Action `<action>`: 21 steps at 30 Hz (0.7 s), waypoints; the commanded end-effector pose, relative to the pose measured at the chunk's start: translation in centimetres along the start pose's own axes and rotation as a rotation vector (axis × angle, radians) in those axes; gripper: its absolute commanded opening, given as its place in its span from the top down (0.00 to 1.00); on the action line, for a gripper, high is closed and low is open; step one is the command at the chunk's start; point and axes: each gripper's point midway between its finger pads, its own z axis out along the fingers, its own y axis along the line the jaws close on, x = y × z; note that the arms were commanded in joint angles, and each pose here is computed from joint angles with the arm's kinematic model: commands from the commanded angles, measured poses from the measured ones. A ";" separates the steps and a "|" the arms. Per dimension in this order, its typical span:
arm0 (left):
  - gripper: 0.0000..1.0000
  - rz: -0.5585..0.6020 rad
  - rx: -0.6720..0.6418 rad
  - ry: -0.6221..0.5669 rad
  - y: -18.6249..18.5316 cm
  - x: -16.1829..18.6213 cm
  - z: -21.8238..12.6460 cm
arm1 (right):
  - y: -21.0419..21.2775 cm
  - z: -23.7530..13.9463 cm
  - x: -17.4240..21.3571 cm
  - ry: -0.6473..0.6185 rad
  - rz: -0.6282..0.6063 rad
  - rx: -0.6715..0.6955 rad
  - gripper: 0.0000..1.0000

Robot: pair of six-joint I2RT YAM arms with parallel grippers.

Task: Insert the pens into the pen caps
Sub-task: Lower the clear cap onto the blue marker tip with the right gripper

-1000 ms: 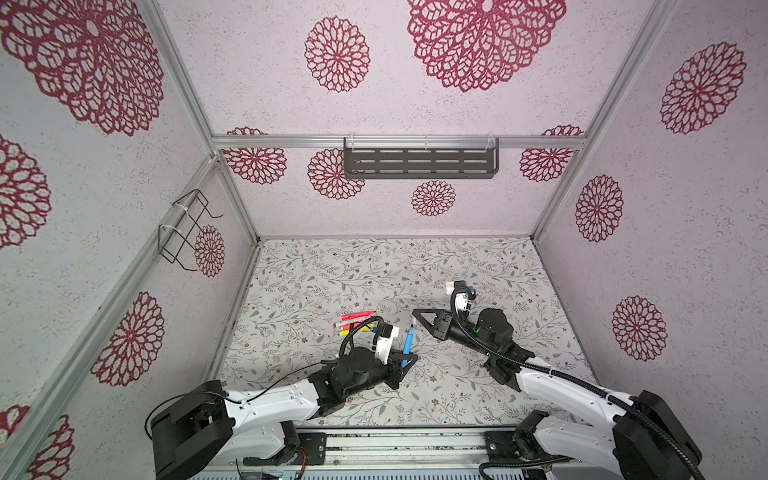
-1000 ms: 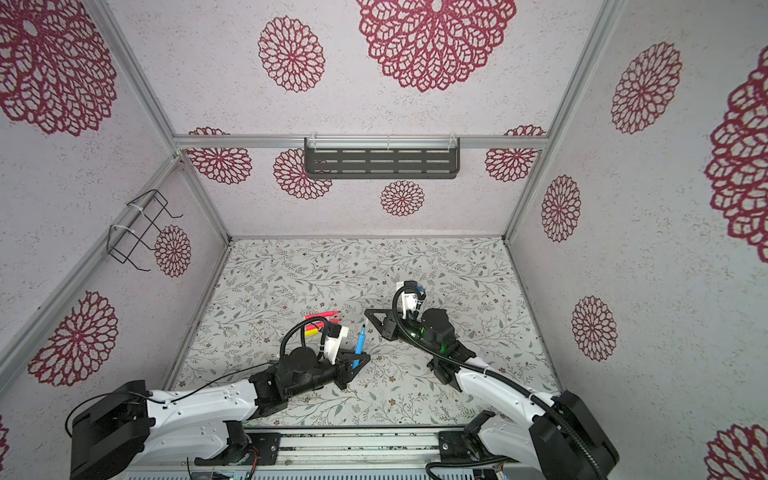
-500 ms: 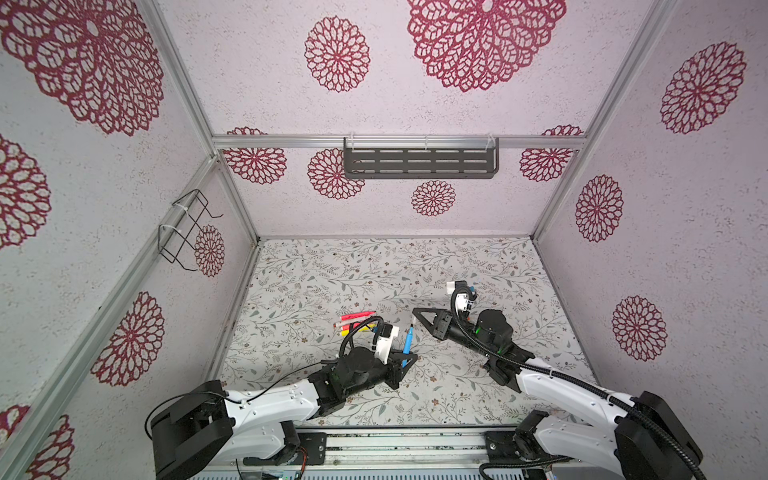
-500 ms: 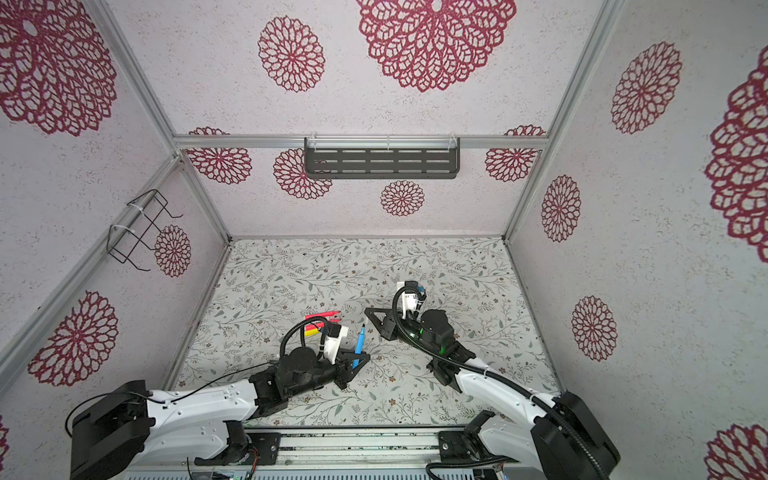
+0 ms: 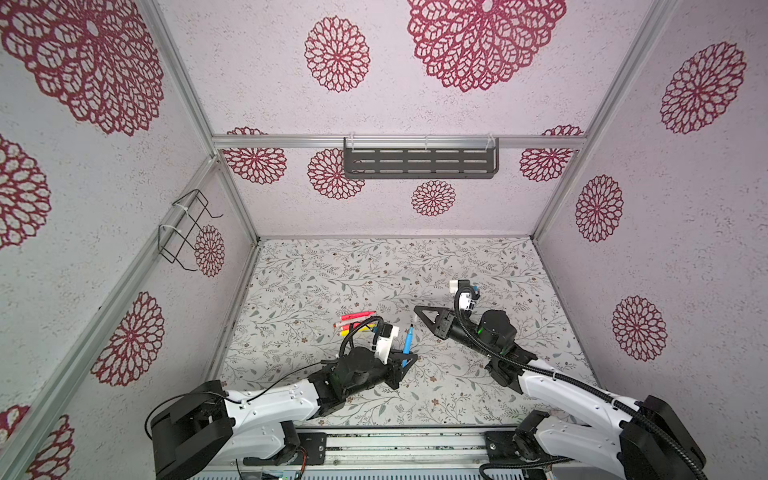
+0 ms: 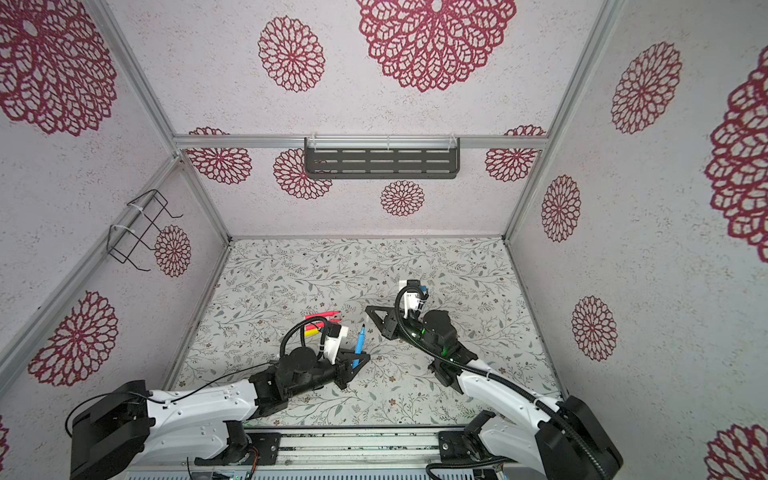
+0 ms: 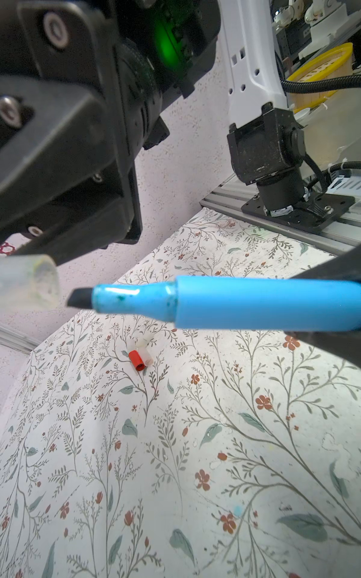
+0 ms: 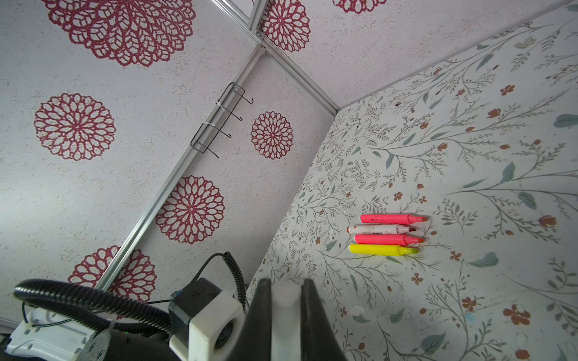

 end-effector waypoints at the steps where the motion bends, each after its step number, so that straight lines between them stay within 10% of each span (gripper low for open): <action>1: 1.00 0.005 0.039 -0.048 -1.6 -1.8 0.0 | 2.2 0.1 -0.7 -0.018 -0.019 -0.084 1.00; 21: 1.00 0.003 0.064 -0.112 -2.5 -3.6 -0.9 | 2.7 0.4 2.7 0.065 -0.049 -0.125 1.00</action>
